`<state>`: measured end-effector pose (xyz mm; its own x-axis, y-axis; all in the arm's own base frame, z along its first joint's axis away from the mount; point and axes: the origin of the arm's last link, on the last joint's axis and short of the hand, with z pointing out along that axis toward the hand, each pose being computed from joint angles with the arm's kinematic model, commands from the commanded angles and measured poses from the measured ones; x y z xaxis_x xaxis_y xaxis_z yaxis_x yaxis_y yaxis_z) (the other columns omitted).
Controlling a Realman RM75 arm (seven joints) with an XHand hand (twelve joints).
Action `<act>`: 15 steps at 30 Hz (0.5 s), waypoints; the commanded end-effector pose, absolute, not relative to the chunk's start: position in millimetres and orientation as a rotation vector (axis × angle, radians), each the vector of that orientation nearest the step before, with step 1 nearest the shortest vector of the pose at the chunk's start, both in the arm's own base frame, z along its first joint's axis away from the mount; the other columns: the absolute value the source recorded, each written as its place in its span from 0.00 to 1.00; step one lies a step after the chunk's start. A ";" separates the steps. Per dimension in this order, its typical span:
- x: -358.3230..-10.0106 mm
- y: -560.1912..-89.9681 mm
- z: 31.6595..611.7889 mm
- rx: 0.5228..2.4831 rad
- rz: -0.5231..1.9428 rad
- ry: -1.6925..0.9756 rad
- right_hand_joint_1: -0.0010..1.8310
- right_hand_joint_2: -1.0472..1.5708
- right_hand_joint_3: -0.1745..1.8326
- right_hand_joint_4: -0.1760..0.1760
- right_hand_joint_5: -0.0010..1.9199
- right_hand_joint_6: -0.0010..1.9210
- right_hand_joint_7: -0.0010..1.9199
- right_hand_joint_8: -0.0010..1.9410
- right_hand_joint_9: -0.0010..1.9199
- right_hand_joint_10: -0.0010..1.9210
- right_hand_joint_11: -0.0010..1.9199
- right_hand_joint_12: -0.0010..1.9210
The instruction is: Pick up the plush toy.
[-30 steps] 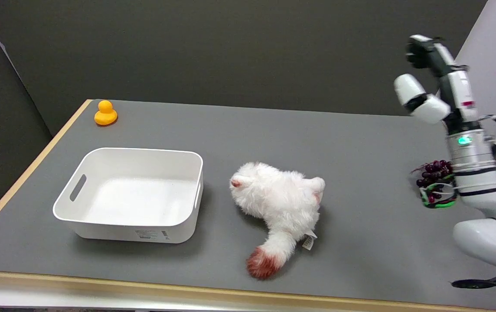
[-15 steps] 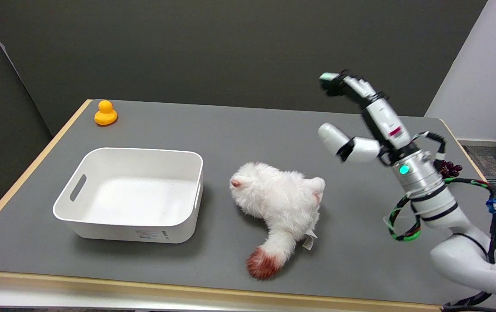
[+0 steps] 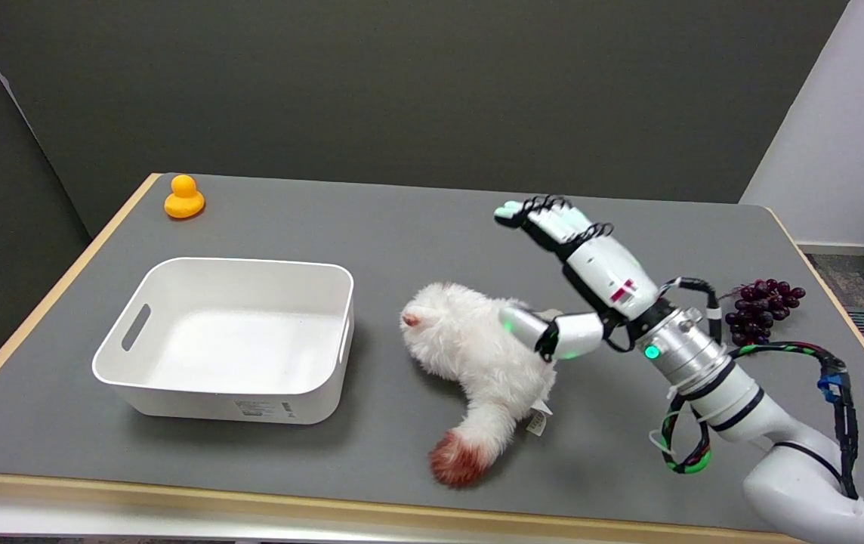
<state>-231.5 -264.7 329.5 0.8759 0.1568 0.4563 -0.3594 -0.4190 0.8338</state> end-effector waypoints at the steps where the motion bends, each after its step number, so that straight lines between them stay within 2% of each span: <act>1: -256.6 -281.6 297.8 1.929 0.158 -0.179 0.22 0.60 0.53 0.29 0.04 0.21 0.03 0.12 0.00 0.23 0.00 0.54; 7: -252.6 -305.6 294.8 1.916 0.136 -0.175 0.23 0.60 0.53 0.30 0.03 0.19 0.03 0.11 0.00 0.21 0.00 0.52; 15: -273.7 -318.0 293.6 1.857 0.090 -0.258 0.22 0.60 0.54 0.36 0.04 0.19 0.04 0.13 0.00 0.25 0.00 0.55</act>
